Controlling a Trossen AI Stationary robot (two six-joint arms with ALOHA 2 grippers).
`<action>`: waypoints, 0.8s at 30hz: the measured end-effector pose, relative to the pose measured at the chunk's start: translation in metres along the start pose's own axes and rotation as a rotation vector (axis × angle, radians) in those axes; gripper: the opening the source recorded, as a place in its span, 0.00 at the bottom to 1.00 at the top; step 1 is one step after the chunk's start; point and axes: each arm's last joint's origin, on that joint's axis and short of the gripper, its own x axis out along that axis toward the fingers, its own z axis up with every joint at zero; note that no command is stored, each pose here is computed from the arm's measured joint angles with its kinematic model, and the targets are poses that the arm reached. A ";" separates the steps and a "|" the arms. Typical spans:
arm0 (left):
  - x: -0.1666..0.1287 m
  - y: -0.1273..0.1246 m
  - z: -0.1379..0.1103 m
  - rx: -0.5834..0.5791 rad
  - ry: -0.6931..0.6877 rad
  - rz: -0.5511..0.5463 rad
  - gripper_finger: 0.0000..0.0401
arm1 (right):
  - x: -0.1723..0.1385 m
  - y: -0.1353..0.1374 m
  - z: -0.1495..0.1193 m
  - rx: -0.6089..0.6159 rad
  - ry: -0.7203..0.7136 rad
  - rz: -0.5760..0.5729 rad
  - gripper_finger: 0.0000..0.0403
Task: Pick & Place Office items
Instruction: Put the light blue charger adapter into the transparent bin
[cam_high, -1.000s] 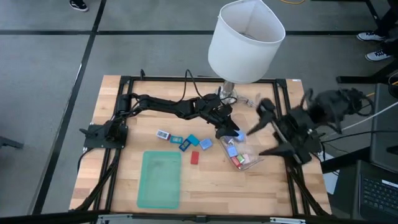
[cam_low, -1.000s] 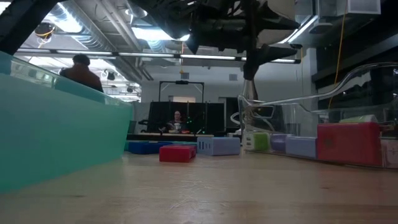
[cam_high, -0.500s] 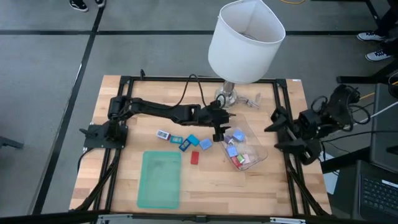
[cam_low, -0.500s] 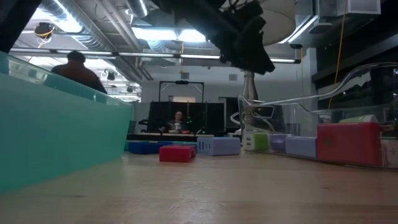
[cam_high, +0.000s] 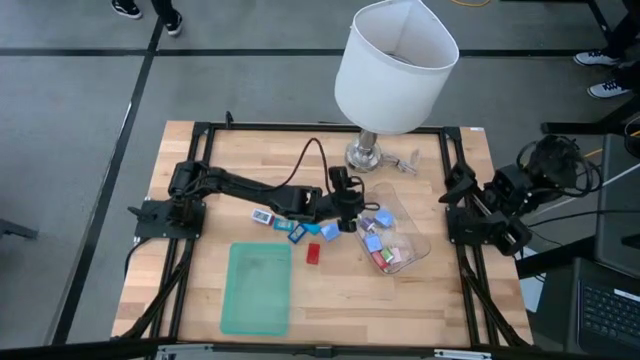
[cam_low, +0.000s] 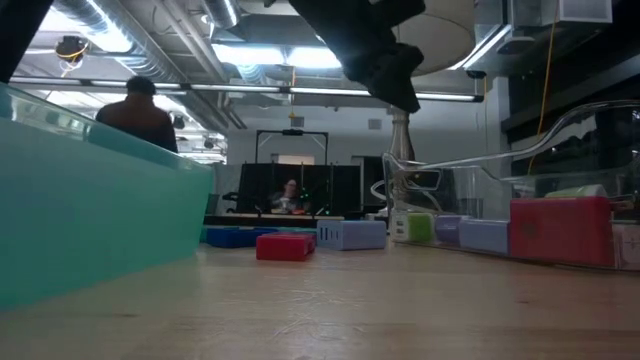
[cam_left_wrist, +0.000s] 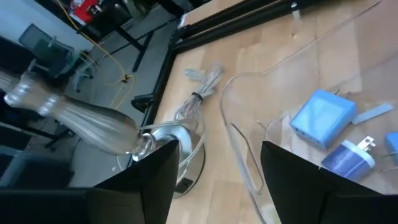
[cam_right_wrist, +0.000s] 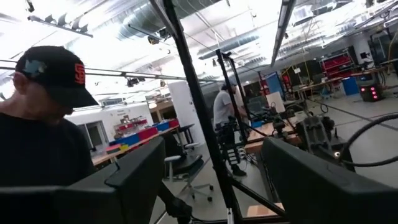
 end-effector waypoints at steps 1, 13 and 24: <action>-0.001 -0.002 0.000 0.004 0.000 0.001 0.55 | -0.001 0.000 0.001 0.001 -0.002 0.000 0.69; -0.006 -0.008 0.003 0.004 -0.015 -0.017 0.55 | -0.001 0.001 0.001 0.000 -0.001 0.037 0.69; 0.005 -0.001 0.000 -0.296 -0.042 -0.334 0.55 | -0.001 0.002 0.002 -0.026 -0.006 0.057 0.69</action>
